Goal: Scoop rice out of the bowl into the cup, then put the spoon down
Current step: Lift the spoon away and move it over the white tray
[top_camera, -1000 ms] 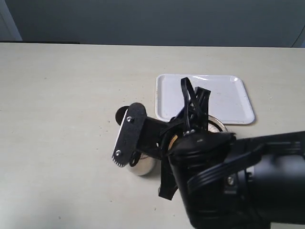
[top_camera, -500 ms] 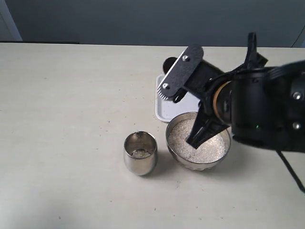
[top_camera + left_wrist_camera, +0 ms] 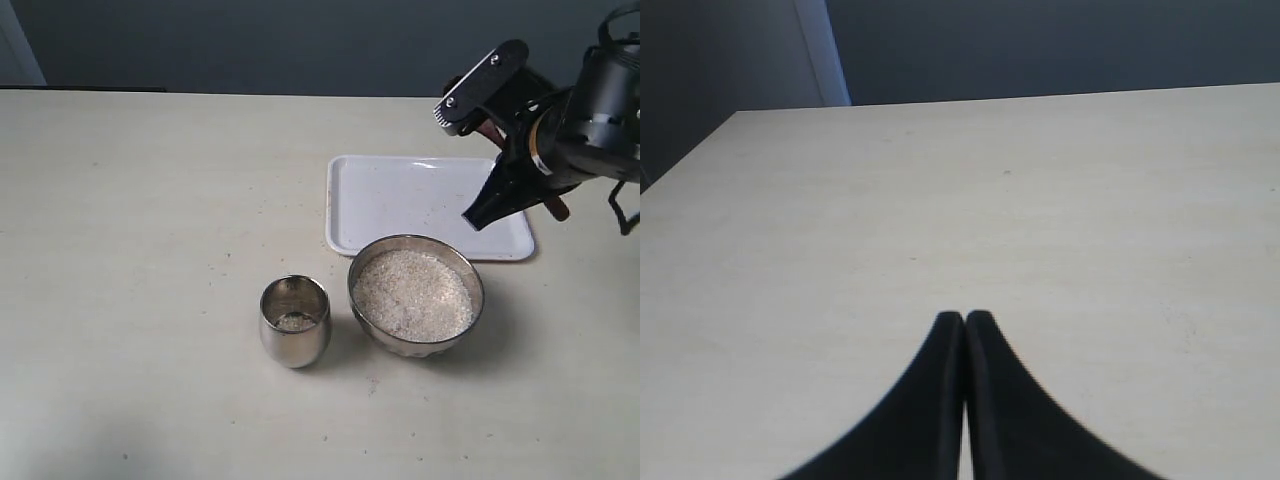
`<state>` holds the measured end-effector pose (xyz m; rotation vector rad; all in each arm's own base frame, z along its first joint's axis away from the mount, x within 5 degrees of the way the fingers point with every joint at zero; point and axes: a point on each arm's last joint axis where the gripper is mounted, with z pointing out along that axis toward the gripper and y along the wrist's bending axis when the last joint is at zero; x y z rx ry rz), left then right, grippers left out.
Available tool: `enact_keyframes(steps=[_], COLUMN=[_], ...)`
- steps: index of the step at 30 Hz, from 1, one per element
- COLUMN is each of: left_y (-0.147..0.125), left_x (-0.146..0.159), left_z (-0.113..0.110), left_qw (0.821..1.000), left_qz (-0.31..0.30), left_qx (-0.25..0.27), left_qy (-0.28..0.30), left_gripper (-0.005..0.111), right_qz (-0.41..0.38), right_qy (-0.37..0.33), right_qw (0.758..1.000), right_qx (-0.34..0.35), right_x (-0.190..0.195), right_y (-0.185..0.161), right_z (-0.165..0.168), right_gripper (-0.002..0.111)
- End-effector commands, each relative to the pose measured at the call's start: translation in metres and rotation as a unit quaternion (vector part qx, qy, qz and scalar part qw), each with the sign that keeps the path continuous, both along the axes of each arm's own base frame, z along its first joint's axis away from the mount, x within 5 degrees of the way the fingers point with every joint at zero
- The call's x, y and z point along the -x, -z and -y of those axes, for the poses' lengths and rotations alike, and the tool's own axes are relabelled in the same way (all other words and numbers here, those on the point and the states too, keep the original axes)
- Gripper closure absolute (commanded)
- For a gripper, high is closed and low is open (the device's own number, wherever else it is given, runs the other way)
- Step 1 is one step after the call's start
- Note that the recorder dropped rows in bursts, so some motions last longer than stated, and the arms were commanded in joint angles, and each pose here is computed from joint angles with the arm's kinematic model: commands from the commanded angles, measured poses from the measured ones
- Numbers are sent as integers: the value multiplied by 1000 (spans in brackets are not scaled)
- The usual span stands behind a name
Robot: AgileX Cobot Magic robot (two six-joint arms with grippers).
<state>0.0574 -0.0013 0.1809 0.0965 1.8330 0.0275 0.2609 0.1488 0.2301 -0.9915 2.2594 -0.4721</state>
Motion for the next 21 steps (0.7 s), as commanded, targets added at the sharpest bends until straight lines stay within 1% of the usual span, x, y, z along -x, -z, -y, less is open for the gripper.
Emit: enact_keyframes(steps=[1,4,7,12,16,20,21], left_y=[-4,-4,-4,-4,-4,-4,-4], left_x=[0,0,0,0,0,0,0], left_z=[1,1,1,1,1,1,1], left_qw=[1000,1000,1000,1000,1000,1000,1000], left_qz=[9,9,8,8,8,8,8], left_qx=[-2,-2,-2,-2,-2,-2,-2], left_qy=[6,6,6,6,6,6,6], left_gripper=[106,106,106,106,106,106,106], right_qz=[-32,-43,-56,-82,-104,-114,-120], right_qy=[-12,-23,-45,-59,-50,-56,-61], right_qw=[999,999,997,994,992,991,990], right_qx=[5,1,19,42,49,47,47], right_x=[-27,-42,-55,-77,-83,-86,-87], right_y=[12,20,33,56,70,85,94], right_z=[3,-2,-10,-16,-18,-21,-23], right_gripper=[109,109,109,109,109,109,109])
